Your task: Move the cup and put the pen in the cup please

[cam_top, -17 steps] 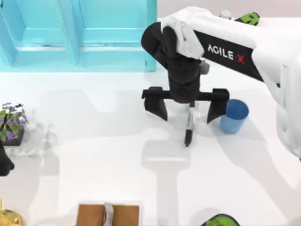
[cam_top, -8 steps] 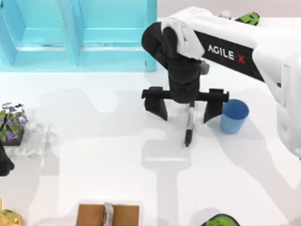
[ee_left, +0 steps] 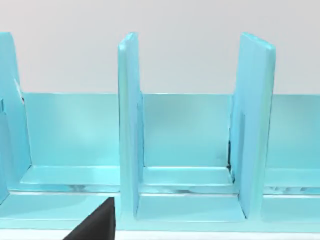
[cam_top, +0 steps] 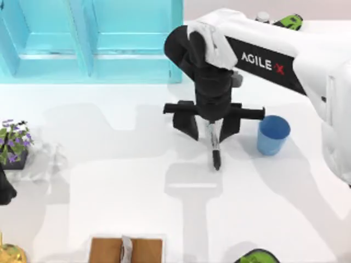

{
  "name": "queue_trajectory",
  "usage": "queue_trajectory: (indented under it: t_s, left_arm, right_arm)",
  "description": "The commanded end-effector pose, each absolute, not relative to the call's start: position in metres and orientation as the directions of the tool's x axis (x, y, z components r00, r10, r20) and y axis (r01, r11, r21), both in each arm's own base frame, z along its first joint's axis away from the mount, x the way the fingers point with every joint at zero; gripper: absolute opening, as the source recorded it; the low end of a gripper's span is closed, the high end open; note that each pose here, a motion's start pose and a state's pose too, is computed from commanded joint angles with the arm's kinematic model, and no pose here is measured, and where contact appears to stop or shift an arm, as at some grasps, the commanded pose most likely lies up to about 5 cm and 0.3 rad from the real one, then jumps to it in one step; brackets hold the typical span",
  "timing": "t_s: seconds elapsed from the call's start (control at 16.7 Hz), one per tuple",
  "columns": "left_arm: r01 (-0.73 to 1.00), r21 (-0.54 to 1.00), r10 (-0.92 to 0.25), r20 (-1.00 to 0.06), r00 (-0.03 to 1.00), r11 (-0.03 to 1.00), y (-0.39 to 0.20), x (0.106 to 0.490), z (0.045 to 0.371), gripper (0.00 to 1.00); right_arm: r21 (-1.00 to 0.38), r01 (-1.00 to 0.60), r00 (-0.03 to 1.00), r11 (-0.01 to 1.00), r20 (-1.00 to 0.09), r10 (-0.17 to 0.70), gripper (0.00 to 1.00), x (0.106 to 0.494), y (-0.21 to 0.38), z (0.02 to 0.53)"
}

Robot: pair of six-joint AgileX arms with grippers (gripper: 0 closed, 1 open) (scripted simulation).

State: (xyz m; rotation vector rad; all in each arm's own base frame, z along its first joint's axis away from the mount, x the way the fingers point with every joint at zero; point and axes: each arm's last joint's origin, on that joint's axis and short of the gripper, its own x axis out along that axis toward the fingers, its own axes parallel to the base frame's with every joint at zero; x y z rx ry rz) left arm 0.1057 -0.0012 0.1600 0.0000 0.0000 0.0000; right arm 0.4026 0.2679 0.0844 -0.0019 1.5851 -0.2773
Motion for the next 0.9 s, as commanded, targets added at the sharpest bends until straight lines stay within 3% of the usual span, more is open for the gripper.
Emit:
queue_trajectory:
  t_s: [0.12,0.54,0.6,0.9]
  left_arm:
    - [0.000,0.000,0.000,0.000,1.000,1.000,-0.001,0.106,0.160,1.00]
    - [0.000,0.000,0.000,0.000,1.000,1.000,-0.001,0.106,0.160,1.00]
    - [0.000,0.000,0.000,0.000,1.000,1.000,-0.001,0.106,0.160,1.00]
    - [0.000,0.000,0.000,0.000,1.000,1.000,-0.001,0.106,0.160,1.00]
  right_arm:
    - [-0.177,0.171,-0.038,0.969,-0.984,-0.173,0.00,0.403,0.268,0.084]
    - [-0.177,0.171,-0.038,0.969,-0.984,-0.173,0.00,0.403,0.268,0.084]
    - [-0.087,0.197,0.017,0.977,-0.996,-0.092,0.00,0.403,0.277,0.116]
    - [-0.096,0.204,0.010,0.974,-0.995,-0.100,0.00,0.377,0.279,0.145]
